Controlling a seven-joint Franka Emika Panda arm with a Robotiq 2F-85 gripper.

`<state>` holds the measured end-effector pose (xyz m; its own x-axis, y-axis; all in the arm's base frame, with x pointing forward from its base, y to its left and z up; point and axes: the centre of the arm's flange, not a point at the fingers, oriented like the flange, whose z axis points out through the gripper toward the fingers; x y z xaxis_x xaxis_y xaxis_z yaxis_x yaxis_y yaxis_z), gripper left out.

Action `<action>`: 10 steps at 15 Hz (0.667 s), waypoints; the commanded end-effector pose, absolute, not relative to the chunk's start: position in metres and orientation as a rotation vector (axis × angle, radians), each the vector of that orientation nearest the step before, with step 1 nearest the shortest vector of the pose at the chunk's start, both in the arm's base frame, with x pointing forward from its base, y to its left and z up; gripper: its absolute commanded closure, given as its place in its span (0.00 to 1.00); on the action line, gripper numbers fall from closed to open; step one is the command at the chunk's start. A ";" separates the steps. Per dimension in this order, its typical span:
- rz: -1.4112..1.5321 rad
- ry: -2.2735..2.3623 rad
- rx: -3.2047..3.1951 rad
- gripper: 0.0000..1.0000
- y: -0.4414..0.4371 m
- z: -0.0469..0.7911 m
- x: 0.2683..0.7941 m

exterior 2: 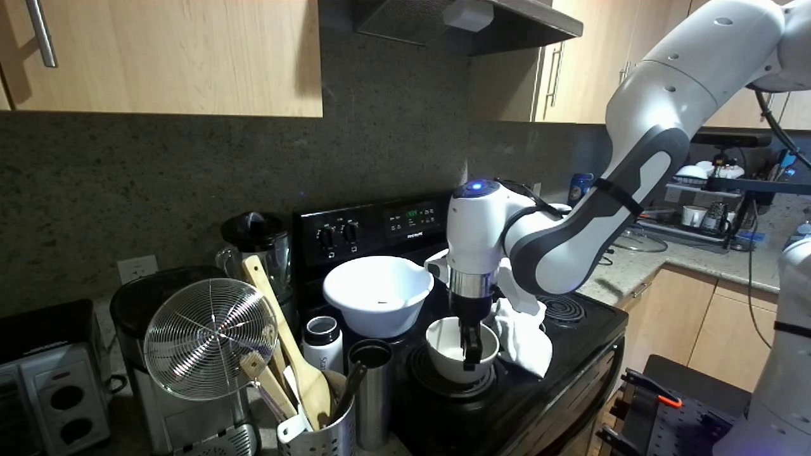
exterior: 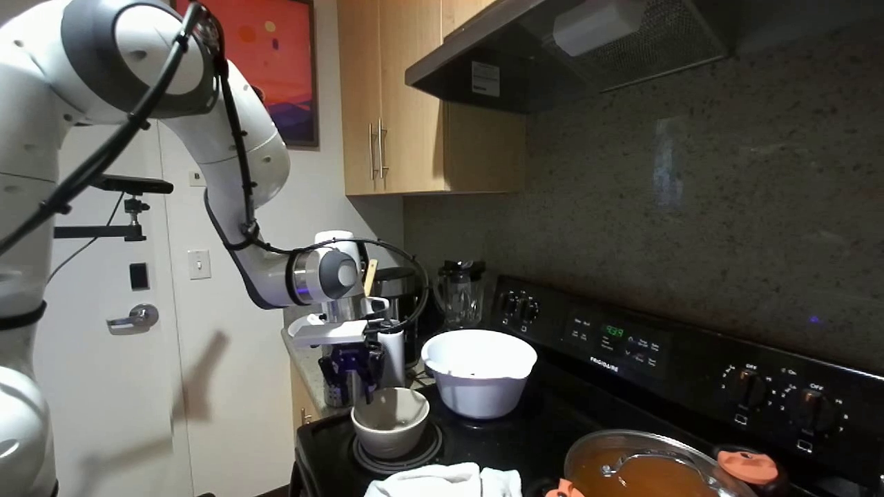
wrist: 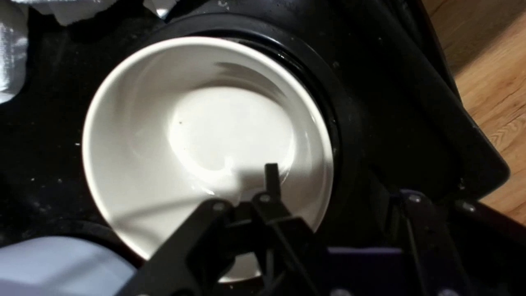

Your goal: Move the white bottle closer to the silver bottle then move the large white bowl to the back left of the stove, then move the small white bowl to the front left of the stove

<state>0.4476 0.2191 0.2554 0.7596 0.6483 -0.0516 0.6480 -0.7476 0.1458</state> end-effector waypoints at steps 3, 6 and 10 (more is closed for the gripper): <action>0.049 1.003 2.785 0.01 0.211 0.273 0.452; 0.070 0.900 2.800 0.00 0.183 0.286 0.477; 0.162 0.680 2.860 0.00 0.117 0.308 0.522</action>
<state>0.4940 0.1558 0.2875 0.8418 0.5396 0.0125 0.5276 -0.8277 0.1912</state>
